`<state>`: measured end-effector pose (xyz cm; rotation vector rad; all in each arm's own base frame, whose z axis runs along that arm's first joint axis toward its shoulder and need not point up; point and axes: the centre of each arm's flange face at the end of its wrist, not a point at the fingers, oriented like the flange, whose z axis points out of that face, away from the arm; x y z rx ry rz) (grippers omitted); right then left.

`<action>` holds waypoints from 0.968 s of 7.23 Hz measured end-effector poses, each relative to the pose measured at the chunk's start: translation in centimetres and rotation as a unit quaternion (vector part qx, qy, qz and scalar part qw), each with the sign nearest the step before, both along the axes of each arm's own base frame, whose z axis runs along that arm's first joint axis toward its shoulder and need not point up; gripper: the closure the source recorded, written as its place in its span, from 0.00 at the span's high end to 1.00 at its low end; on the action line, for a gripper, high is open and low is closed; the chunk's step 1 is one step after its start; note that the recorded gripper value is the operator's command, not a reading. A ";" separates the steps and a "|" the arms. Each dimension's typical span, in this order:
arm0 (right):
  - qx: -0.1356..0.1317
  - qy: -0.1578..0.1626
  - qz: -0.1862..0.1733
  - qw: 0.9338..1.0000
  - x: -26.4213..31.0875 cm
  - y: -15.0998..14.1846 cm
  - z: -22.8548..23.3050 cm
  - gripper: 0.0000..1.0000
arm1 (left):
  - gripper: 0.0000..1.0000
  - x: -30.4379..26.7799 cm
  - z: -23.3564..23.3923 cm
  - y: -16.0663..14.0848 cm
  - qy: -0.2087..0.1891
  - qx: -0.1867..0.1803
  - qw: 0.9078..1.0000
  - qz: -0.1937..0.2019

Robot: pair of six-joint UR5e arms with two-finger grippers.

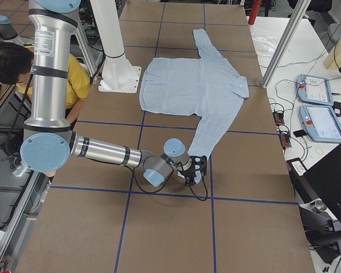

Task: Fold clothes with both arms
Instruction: 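Lower the right gripper onto the sleeve cuff nearest it and grasp it, then lift the cuff with the right gripper and lay the sleeve across the shirt front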

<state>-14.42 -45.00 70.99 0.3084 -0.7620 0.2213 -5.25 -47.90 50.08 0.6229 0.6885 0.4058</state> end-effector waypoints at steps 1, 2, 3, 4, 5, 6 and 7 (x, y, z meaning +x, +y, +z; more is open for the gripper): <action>0.000 -0.001 0.000 1.000 0.0 0.0 0.0 0.00 | 1.00 0.0 0.0 0.0 0.000 0.000 1.000 0.000; 0.000 -0.001 0.001 1.000 0.0 0.0 -0.1 0.00 | 1.00 0.0 0.0 0.0 0.000 0.000 1.000 0.000; 0.002 -0.003 0.001 1.000 -0.1 -0.1 -0.3 0.00 | 1.00 0.0 0.0 0.0 0.000 0.000 1.000 0.000; 0.007 -0.006 0.000 1.000 -0.2 -0.2 -0.9 0.00 | 1.00 0.0 0.0 0.0 0.000 0.000 1.000 0.000; 0.017 -0.013 0.002 1.000 -0.1 -0.6 -2.3 0.00 | 1.00 0.0 0.0 0.0 0.000 0.000 1.000 0.000; 0.032 -0.022 0.010 0.999 0.5 -1.2 -4.4 0.00 | 1.00 0.0 0.0 0.0 0.000 0.000 1.000 0.000; 0.049 -0.032 0.019 0.998 1.2 -2.0 -7.2 0.00 | 1.00 0.0 0.0 0.0 0.000 0.000 1.000 0.000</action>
